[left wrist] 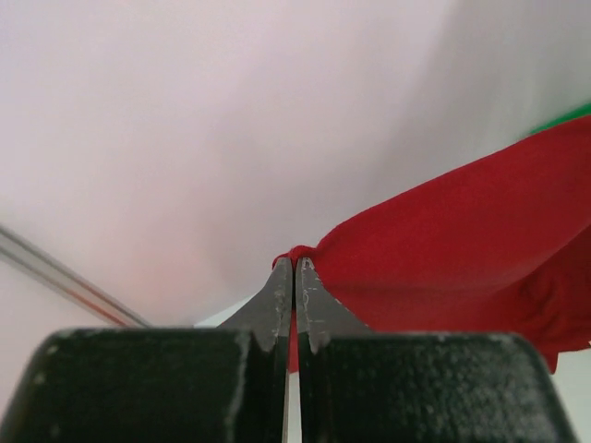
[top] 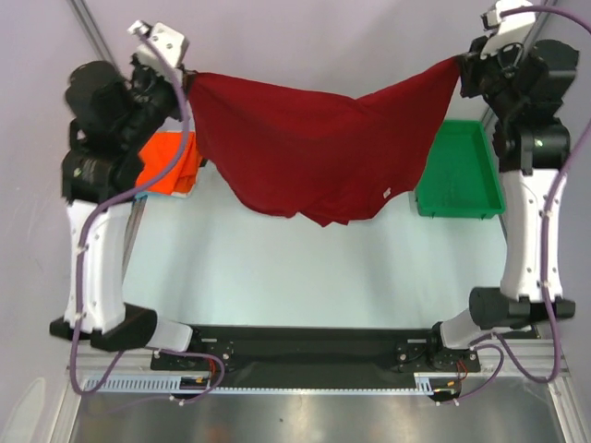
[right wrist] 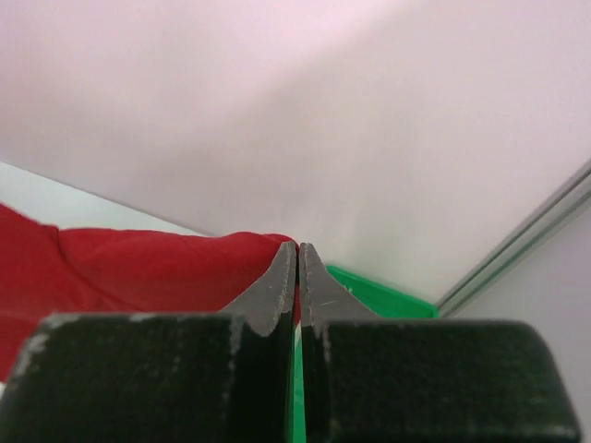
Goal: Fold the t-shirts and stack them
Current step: Flatten the tshirt out
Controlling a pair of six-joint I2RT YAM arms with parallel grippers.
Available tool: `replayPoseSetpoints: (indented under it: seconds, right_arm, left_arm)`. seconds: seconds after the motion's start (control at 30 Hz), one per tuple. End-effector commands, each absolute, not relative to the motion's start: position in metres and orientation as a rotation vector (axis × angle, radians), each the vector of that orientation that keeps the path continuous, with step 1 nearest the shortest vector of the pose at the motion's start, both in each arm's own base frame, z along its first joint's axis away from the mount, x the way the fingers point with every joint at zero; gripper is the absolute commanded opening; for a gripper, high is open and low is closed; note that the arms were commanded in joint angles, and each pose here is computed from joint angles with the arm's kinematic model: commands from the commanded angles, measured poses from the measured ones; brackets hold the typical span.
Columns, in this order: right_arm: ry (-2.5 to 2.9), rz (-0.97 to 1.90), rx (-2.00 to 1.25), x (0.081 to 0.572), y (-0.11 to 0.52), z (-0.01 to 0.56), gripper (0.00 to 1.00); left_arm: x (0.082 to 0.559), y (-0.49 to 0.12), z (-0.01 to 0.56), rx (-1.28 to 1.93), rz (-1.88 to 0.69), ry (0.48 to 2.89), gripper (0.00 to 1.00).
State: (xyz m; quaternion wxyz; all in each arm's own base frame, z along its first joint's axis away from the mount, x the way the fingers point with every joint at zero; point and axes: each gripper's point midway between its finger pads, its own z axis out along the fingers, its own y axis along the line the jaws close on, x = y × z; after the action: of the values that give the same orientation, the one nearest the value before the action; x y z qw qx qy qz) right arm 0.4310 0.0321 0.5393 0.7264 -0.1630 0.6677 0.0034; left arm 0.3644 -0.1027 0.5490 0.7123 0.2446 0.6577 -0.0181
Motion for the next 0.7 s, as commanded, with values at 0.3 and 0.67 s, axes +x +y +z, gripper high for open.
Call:
replayPoseSetpoints:
  seconds: [0.3,0.67]
  right_arm:
    - [1.049,-0.195,-0.385,0.2,0.025,0.665,0.0]
    - [0.743,-0.262,-0.306,0.096,0.017,0.746,0.0]
  left_arm:
    - [0.21,-0.048,0.615,0.523,0.132,1.22,0.0]
    - [0.128,-0.014,0.668,0.438,0.25,1.019,0.0]
